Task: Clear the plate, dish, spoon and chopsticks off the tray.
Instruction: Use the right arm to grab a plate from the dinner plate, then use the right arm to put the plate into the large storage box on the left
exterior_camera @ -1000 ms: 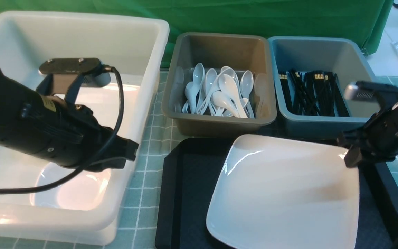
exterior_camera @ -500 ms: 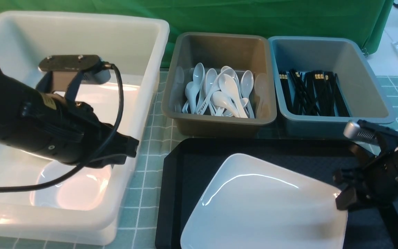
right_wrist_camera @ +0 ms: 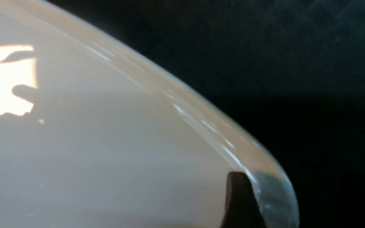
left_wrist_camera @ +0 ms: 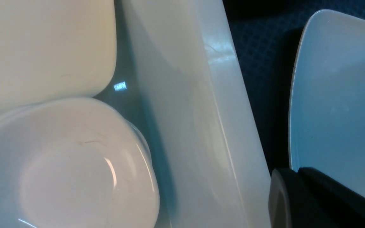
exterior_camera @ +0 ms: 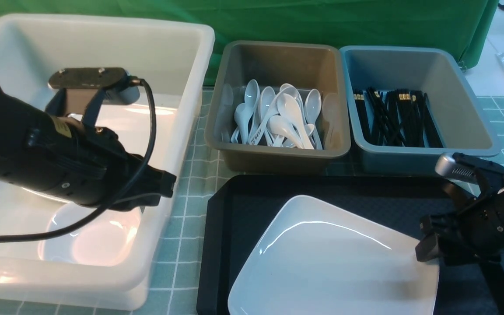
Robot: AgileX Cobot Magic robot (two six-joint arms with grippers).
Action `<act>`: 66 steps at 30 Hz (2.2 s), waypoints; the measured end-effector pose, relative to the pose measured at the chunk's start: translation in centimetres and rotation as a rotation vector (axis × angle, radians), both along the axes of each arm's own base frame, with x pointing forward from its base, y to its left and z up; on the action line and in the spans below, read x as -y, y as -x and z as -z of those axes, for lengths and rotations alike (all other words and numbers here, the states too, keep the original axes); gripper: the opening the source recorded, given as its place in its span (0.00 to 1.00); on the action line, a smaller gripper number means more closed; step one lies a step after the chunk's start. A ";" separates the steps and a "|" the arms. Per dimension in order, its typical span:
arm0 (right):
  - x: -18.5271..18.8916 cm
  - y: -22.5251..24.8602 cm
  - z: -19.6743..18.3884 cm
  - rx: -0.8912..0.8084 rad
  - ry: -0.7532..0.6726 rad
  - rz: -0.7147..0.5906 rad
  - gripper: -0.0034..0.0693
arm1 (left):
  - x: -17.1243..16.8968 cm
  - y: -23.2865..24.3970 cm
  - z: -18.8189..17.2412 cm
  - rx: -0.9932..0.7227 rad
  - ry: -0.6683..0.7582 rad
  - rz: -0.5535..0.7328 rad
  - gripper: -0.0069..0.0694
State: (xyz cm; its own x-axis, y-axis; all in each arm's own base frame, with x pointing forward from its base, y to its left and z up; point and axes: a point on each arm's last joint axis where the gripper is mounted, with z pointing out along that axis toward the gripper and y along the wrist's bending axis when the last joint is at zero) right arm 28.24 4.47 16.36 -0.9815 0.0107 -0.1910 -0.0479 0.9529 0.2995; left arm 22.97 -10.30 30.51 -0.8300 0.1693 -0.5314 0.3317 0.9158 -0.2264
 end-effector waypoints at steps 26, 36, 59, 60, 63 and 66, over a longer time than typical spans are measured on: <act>-1.9 -0.1 -0.6 0.058 -0.014 -0.068 0.33 | 0.0 0.2 0.1 -0.025 -0.002 0.009 0.10; -1.6 2.9 -9.5 0.372 -0.045 -0.075 0.14 | 0.0 0.1 0.0 -0.006 0.004 0.004 0.10; -2.2 3.1 -17.3 0.523 -0.088 -0.167 0.13 | -0.8 -0.4 0.0 0.004 0.004 -0.050 0.10; -2.2 3.0 -17.7 0.534 -0.091 -0.172 0.13 | -1.1 -0.5 0.0 0.003 0.004 -0.067 0.10; -2.4 2.8 -19.1 0.573 -0.099 -0.180 0.13 | -2.3 -0.9 -0.1 0.003 0.012 -0.121 0.10; -2.5 2.4 -21.3 0.635 -0.111 -0.181 0.13 | -4.2 -1.1 -0.5 0.017 0.017 -0.200 0.10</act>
State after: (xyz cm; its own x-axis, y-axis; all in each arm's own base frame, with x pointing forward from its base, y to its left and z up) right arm 25.84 6.95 37.65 -0.6667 -0.0906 -0.7398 -0.4035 0.8784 0.2560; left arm 24.11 -6.05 31.03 -0.8372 -0.0073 -0.5469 0.1474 0.9599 -0.2385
